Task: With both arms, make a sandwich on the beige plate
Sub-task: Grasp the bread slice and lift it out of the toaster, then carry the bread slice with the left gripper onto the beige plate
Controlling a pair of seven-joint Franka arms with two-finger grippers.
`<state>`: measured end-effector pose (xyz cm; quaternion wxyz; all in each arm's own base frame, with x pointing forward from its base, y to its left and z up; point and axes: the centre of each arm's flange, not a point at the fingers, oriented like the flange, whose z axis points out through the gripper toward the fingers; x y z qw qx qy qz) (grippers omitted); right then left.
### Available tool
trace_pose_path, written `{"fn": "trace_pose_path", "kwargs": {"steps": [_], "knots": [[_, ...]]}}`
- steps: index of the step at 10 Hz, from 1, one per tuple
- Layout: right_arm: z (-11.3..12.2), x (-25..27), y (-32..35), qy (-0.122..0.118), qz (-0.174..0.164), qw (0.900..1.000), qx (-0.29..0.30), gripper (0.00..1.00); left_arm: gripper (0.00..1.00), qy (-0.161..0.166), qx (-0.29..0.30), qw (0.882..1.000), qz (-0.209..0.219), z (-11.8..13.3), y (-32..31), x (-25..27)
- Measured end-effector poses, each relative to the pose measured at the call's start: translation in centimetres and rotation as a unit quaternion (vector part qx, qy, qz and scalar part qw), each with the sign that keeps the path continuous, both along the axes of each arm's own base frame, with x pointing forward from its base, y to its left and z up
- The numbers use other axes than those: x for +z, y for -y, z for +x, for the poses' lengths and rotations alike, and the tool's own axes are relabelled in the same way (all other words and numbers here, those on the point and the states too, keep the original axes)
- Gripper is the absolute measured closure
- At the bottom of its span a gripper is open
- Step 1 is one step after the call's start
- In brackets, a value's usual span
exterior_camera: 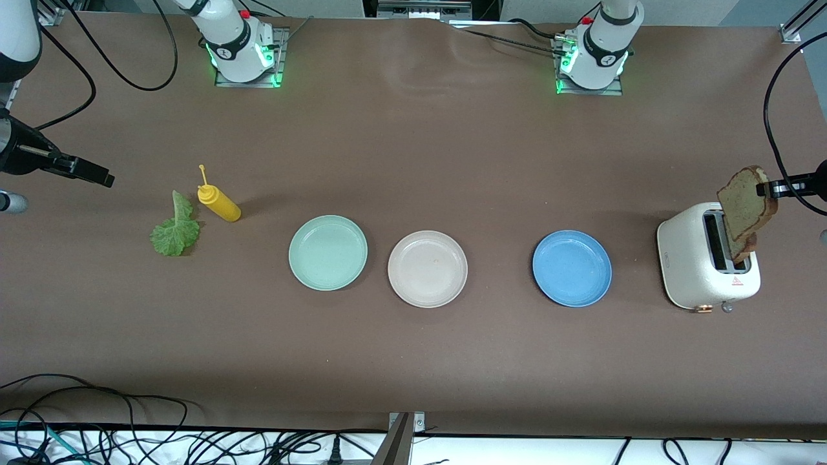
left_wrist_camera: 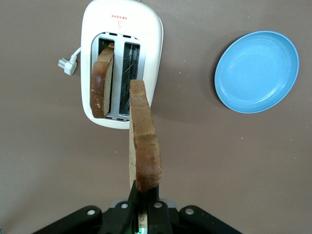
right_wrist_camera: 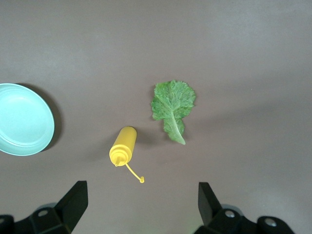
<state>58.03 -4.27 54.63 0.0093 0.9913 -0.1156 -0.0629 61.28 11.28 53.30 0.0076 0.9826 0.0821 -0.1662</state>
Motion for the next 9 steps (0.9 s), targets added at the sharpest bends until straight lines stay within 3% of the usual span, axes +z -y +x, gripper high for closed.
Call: {"fn": "trace_pose_path", "kwargs": {"steps": [3, 5, 7, 9], "knots": [[0.0, 0.0, 0.0, 0.0, 0.0, 1.0, 0.0, 0.0, 0.92, 0.002, -0.027, 1.0, -0.014, 0.6, 3.3, 0.0], [0.0, 0.0, 0.0, 0.0, 0.0, 1.0, 0.0, 0.0, 0.92, 0.007, -0.056, 0.997, -0.059, 1.3, 8.6, -0.7], [0.0, 0.0, 0.0, 0.0, 0.0, 1.0, 0.0, 0.0, 0.92, 0.025, -0.052, 0.987, -0.15, 2.3, 13.4, -4.0], [0.0, 0.0, 0.1, 0.0, 0.0, 1.0, -0.001, 0.0, 0.92, 0.015, -0.003, 0.964, -0.265, 2.7, 16.4, -9.1]]}}
